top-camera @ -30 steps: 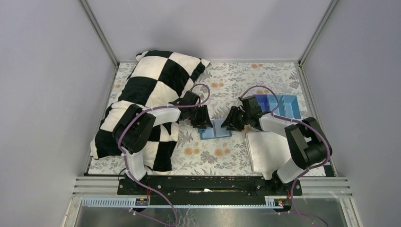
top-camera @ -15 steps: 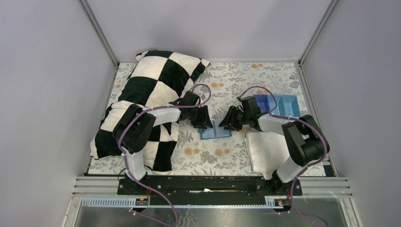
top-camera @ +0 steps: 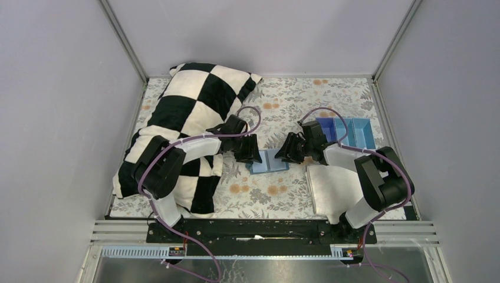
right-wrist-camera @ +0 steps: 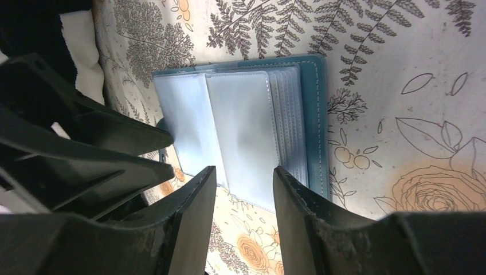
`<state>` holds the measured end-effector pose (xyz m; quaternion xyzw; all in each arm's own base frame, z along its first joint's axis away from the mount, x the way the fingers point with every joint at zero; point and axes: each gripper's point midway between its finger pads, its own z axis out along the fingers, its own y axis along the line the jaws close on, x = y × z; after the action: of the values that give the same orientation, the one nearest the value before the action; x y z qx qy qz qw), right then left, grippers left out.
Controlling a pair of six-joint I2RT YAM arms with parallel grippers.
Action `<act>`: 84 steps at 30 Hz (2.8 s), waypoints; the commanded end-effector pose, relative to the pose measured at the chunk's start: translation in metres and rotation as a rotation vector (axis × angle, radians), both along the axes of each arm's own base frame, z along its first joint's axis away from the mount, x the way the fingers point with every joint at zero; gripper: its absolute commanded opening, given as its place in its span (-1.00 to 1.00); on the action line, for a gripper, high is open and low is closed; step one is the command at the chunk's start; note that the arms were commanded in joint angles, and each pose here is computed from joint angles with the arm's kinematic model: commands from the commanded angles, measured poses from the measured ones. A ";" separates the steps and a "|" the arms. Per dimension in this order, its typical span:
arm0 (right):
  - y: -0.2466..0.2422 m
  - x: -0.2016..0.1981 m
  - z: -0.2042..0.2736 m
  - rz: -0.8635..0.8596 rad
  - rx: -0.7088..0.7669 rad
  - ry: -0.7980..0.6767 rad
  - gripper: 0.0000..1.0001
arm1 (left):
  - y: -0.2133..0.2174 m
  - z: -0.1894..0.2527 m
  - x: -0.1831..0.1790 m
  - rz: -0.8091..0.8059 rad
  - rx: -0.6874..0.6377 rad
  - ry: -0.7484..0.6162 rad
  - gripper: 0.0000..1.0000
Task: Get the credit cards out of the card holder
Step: Remove the credit card from the card holder.
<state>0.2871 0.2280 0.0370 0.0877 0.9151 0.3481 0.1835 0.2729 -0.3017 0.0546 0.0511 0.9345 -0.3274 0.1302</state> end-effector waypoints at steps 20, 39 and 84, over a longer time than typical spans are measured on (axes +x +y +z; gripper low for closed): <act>0.019 -0.008 0.017 0.150 0.093 -0.053 -0.02 | 0.012 -0.056 -0.011 -0.025 0.096 0.083 0.03; -0.006 0.012 0.015 0.021 -0.069 -0.085 0.02 | 0.012 0.009 0.019 0.007 0.079 -0.070 0.18; -0.008 0.007 0.038 0.016 -0.032 -0.158 -0.10 | 0.013 0.003 0.021 -0.026 0.088 -0.009 0.17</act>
<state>0.2853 0.2202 0.0572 0.0576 0.9161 0.3353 0.2123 0.2930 -0.2926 0.0328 0.0514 0.9480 -0.2967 0.1030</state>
